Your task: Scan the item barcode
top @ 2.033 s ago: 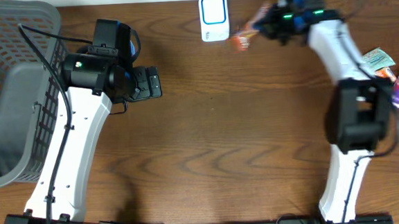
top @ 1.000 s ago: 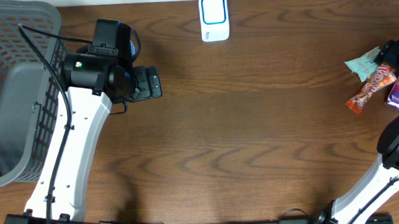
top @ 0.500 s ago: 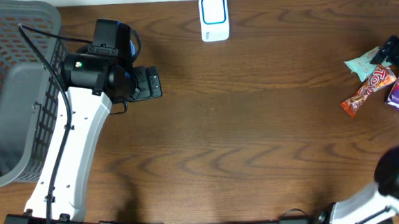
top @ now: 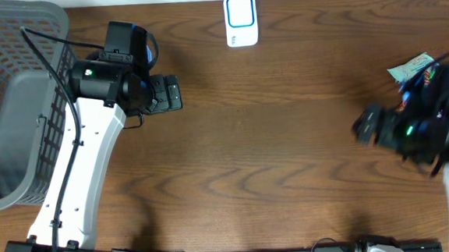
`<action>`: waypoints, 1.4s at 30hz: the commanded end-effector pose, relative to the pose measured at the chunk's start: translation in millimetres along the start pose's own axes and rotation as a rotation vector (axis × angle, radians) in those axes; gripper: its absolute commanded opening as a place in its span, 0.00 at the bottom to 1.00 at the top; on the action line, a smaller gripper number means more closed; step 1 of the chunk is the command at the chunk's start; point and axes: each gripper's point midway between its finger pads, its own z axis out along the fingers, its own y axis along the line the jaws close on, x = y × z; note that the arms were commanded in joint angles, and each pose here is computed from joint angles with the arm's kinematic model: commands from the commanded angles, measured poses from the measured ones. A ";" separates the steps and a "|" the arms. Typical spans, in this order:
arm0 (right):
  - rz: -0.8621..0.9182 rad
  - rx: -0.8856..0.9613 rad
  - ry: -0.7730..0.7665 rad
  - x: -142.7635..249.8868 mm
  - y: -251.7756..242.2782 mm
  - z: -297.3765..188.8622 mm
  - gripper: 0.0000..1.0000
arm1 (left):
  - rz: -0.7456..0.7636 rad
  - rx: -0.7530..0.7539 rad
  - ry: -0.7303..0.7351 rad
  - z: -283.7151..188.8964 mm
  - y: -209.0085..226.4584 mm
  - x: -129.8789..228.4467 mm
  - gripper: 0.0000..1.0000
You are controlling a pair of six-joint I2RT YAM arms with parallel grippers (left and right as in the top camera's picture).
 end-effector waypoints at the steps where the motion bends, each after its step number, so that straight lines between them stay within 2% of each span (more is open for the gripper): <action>1: -0.016 -0.055 0.056 37.5 8.5 8.8 0.99 | -0.009 -0.014 0.008 2.1 3.7 1.4 0.98; 5: 0.050 -0.094 0.121 73.0 8.9 16.3 0.99 | -0.009 -0.014 0.008 2.1 3.7 1.4 0.98; 10: 0.068 -0.084 0.144 87.0 2.7 23.8 0.99 | -0.009 -0.014 0.008 2.1 3.7 1.4 0.98; 26: 0.068 -0.080 0.149 87.3 1.9 25.1 0.99 | -0.009 -0.014 0.008 2.1 3.7 1.4 0.98; 42: -0.062 -0.115 0.080 87.4 4.9 16.4 0.99 | -0.009 -0.013 0.008 2.1 3.6 1.4 0.98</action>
